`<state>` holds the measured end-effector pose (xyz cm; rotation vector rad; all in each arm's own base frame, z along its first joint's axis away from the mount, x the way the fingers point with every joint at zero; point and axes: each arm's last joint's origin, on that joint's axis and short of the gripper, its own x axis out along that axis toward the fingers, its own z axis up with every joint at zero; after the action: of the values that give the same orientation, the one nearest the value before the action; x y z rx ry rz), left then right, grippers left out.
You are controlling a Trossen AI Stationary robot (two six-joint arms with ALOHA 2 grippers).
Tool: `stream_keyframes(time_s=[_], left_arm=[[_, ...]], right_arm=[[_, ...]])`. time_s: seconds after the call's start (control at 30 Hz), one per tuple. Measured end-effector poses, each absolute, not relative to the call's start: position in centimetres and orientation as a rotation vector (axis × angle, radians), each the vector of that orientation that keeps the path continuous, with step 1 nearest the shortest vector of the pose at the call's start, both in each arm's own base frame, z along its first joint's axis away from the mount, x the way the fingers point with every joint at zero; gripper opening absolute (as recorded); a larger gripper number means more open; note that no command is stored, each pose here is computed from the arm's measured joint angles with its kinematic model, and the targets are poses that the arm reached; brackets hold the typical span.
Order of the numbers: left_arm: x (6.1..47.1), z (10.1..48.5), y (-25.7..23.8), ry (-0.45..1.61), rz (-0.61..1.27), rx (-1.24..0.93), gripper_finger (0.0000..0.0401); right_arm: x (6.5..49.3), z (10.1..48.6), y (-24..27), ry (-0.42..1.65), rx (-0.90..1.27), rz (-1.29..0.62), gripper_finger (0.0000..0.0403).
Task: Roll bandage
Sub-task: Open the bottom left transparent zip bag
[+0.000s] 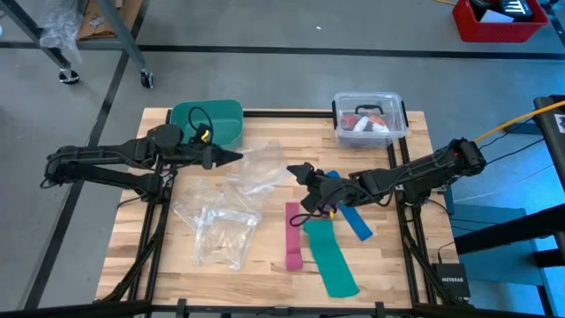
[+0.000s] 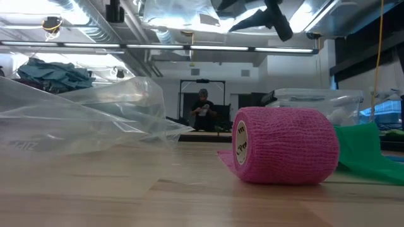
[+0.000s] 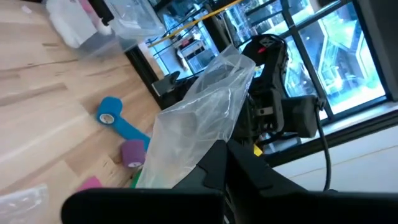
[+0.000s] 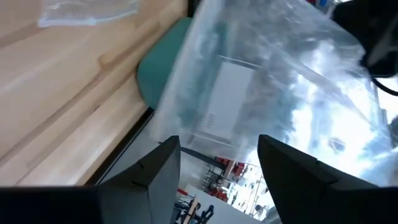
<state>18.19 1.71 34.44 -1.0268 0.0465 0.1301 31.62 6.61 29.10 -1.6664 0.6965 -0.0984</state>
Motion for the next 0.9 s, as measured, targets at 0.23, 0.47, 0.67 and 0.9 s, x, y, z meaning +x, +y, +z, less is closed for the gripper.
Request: stream_keyframes(time_s=[0.23, 0.47, 0.67, 0.9], left_arm=[[18.2, 34.5, 1.6, 0.062, 0.098, -1.057, 0.0000], [18.2, 34.8, 1.5, 0.042, 0.047, -1.074, 0.0000], [18.3, 35.3, 1.5, -0.005, 0.020, -1.067, 0.0000], [18.3, 35.4, 1.5, -0.009, 0.017, -1.065, 0.0000]], right_arm=[[31.5, 29.2, 6.5, 0.747, -1.697, -0.146, 0.0218], [31.5, 29.1, 6.5, 0.751, -1.702, -0.145, 0.0218], [31.8, 29.0, 6.7, 0.677, -1.692, -0.069, 0.0218], [32.3, 30.0, 6.9, 0.573, -1.617, -0.158, 0.0218]])
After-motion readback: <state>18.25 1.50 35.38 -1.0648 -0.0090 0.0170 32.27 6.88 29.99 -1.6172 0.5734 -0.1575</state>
